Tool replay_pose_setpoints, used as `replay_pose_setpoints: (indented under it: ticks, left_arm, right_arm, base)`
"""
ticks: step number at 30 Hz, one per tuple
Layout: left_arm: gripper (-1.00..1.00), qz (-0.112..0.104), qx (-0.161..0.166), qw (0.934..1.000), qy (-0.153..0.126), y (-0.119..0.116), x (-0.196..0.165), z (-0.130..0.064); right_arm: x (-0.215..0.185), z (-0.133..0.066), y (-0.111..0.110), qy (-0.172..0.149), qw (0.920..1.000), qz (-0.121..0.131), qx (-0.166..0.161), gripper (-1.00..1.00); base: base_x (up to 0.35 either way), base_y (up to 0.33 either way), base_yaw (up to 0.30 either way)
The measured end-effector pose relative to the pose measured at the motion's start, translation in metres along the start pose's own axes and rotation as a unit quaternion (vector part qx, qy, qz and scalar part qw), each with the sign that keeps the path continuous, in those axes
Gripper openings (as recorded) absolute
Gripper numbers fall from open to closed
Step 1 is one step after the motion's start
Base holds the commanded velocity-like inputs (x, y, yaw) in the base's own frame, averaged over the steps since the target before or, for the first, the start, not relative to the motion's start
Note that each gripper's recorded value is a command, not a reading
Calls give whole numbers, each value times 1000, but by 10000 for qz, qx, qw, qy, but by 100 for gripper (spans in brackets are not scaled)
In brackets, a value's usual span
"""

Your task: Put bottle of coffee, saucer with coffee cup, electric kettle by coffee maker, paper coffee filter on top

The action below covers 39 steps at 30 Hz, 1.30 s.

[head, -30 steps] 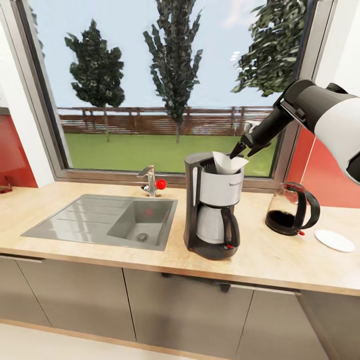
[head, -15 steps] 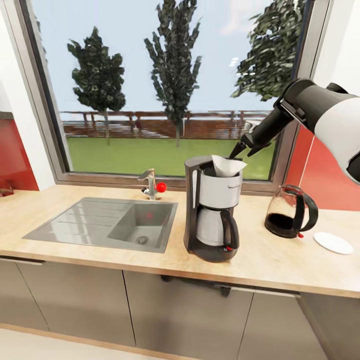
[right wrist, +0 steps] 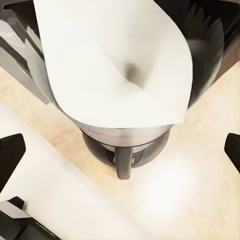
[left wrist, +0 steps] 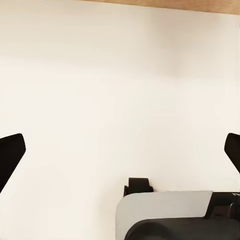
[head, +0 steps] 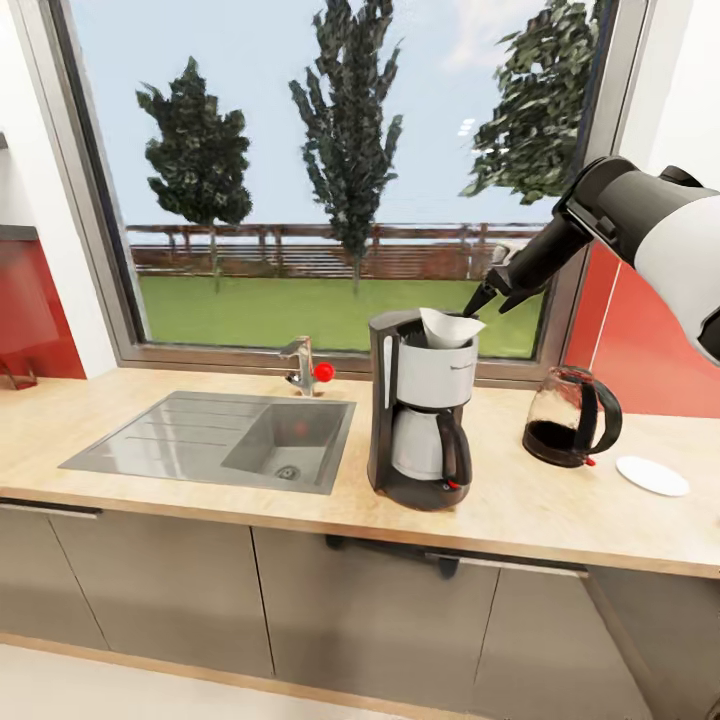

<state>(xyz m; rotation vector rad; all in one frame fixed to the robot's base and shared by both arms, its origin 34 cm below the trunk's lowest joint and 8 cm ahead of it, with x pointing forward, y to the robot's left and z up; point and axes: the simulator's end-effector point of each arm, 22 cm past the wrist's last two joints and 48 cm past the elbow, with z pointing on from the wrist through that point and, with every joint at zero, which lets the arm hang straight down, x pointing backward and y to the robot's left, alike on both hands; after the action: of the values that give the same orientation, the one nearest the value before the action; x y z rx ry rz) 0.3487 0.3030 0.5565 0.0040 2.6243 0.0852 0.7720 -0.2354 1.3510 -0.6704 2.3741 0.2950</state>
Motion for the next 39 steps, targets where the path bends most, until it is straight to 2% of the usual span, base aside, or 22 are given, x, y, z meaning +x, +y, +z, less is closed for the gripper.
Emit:
replay_pose_setpoints:
  ticks: [13, 39]
  left_arm:
    - [100, -1, -1, 10000, 1, 0, 0, 0]
    - [100, 0, -3, 10000, 1, 0, 0, 0]
  right_arm:
    - [3, -2, -7, -10, 10000, 54, 27, 100]
    - [3, -3, -8, -17, 10000, 69, 25, 100]
  base:
    - [-109, -34, 0]
    - [-20, -5, 0]
